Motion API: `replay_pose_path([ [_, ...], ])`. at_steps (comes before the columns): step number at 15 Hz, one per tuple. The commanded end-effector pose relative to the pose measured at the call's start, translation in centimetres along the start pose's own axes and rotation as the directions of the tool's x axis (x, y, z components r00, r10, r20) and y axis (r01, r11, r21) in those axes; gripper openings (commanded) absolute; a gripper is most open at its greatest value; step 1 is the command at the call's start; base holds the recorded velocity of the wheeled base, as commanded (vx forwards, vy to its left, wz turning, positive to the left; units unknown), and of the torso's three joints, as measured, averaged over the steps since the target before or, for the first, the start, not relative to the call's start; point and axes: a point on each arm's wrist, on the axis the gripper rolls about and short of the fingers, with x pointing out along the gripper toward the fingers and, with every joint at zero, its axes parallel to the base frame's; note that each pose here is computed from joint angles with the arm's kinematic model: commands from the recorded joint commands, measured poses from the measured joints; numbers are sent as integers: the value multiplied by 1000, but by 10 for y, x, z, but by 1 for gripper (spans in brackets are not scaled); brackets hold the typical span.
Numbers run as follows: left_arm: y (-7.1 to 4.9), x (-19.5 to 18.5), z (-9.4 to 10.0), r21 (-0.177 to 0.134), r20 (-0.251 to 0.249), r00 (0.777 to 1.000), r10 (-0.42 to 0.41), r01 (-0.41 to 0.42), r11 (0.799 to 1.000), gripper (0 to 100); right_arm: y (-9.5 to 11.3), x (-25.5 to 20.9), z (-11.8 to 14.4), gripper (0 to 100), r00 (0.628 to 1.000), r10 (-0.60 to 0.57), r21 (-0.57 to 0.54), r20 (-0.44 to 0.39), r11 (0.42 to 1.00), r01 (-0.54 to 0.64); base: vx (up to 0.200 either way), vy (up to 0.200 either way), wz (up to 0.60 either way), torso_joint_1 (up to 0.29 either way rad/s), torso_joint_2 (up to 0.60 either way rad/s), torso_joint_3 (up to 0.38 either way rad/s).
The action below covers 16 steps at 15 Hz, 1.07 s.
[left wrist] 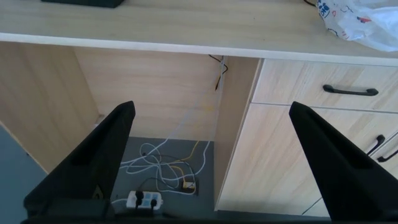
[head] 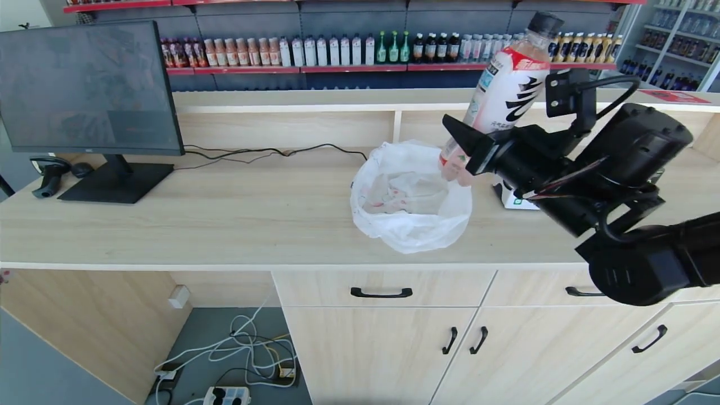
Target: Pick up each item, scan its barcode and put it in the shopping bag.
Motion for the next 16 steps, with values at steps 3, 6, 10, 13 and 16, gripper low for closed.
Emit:
replay_pose_path([
  [3,0,0,0,23,0,1000,0,0,1000,100,6,41,-87,0,997,30,30,-76,999,-28,0,0,0,0,0,0],
  [6,0,0,0,42,0,1000,0,0,999,100,2,67,-108,0,999,34,40,-39,999,-33,0,0,0,0,0,0],
  [10,0,0,0,46,2,1000,-1,1,999,100,-1,76,-117,0,993,70,65,-90,996,-64,0,0,0,0,0,0],
  [13,0,0,0,46,2,1000,0,0,999,100,-8,83,-128,0,993,67,69,-93,996,-61,0,0,0,0,0,0],
  [16,0,0,0,46,3,1000,0,-1,999,100,-14,89,-126,0,997,46,105,-69,994,-38,0,0,0,0,0,0],
])
